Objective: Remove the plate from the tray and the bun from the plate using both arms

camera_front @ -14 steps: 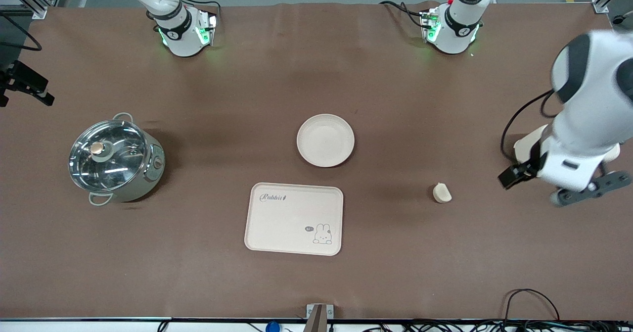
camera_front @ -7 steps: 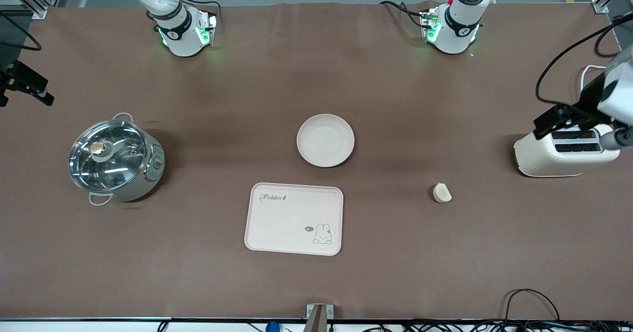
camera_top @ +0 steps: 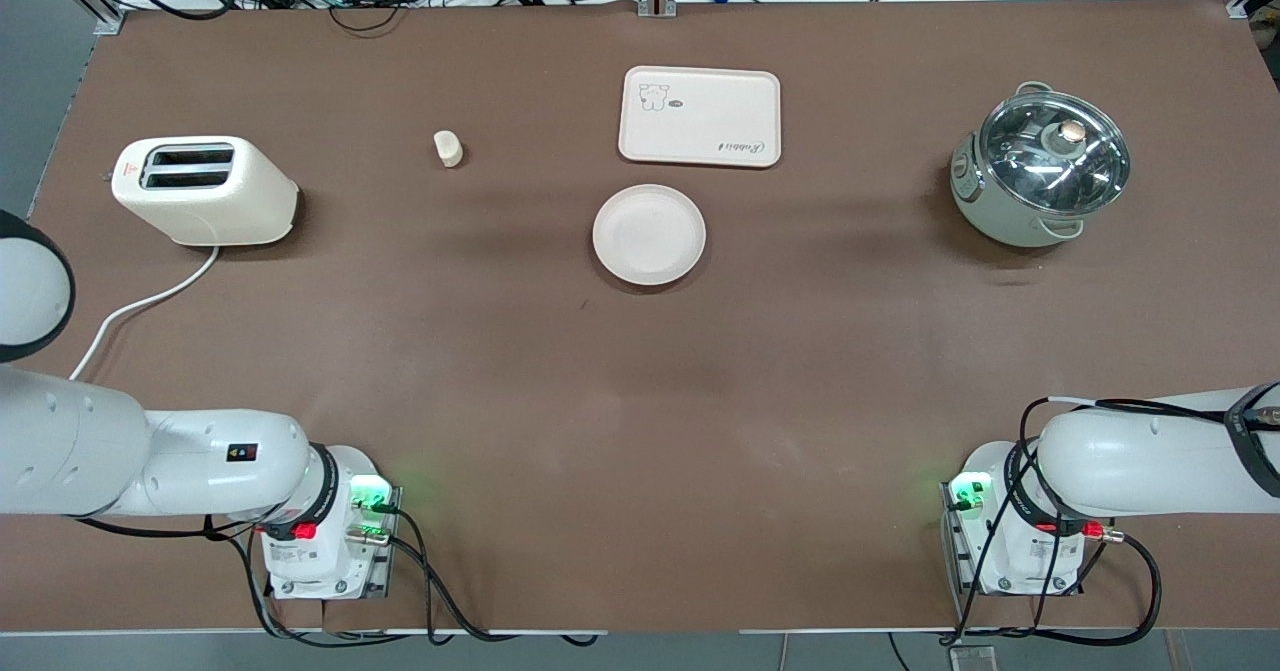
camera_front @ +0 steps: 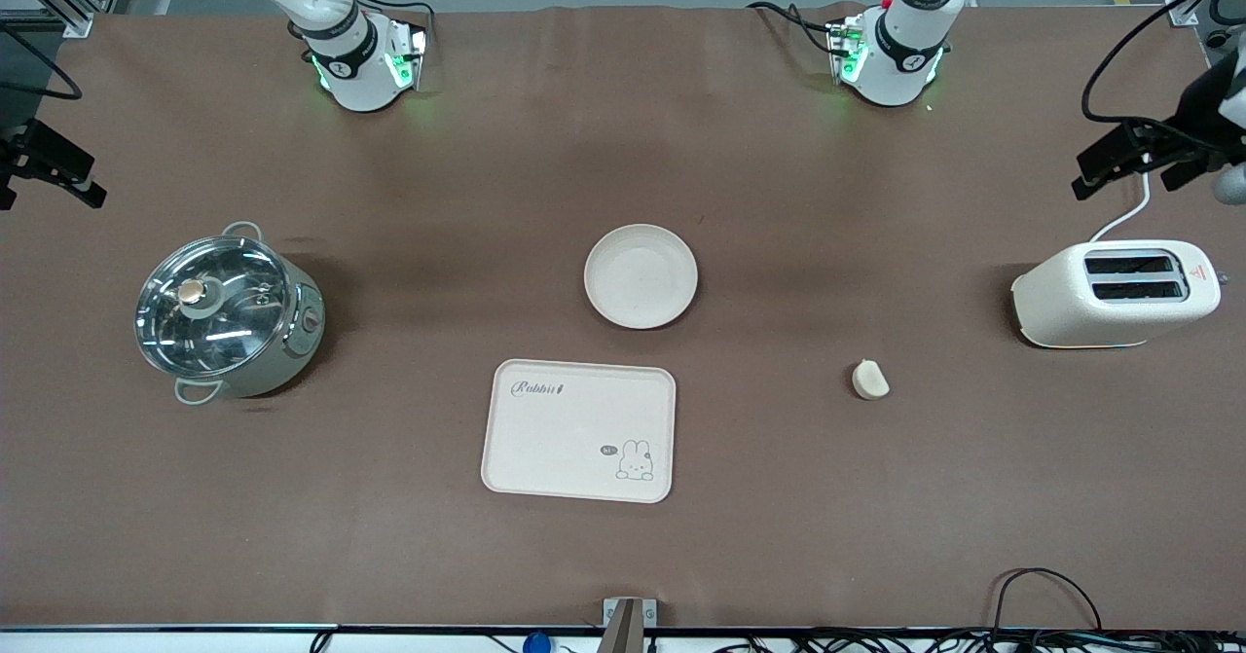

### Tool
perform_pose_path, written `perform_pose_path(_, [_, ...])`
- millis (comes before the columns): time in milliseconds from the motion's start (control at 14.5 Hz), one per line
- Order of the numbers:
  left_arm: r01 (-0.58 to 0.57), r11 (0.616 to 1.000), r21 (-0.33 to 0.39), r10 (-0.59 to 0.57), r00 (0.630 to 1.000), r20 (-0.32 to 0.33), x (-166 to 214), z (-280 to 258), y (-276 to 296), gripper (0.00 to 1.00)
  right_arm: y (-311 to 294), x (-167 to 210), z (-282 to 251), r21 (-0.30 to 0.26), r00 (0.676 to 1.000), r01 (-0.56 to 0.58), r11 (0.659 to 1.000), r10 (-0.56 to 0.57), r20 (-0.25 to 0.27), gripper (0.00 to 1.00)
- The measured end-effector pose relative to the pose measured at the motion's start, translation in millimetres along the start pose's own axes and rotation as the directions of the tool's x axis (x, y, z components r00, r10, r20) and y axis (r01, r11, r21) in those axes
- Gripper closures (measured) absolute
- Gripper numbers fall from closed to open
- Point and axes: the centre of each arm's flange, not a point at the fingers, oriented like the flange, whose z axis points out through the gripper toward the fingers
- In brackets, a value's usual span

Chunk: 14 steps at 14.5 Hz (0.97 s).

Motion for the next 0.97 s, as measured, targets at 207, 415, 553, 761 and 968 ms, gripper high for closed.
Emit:
perform_pose_path(207, [-0.019,1.0,0.002,0.019,1.0,0.006,-1.9,1.6,10.2,0.0,0.0,0.0,0.0,0.0,1.0,0.0,1.0,0.0,0.0,0.0])
perform_pose_path(415, [-0.029,1.0,0.0,0.029,1.0,0.002,1.3,0.7,6.7,0.0,0.0,0.0,0.0,0.0,1.0,0.0,1.0,0.0,0.0,0.0])
perform_pose_path(553, [-0.053,0.999,-0.001,0.053,0.999,0.004,4.6,2.1,4.2,0.0,0.0,0.0,-0.1,0.0,1.0,0.0,1.0,0.0,0.0,0.0])
perform_pose_path(761, [-0.052,0.999,-0.001,0.052,0.999,0.009,7.9,5.1,2.2,0.0,0.0,0.0,-0.1,0.0,1.0,0.0,1.0,0.0,0.0,0.0])
perform_pose_path(968, [-0.049,0.999,-0.001,0.049,0.999,0.016,10.3,8.8,0.9,0.0,0.0,0.0,-0.1,0.0,1.0,0.0,1.0,0.0,0.0,0.0])
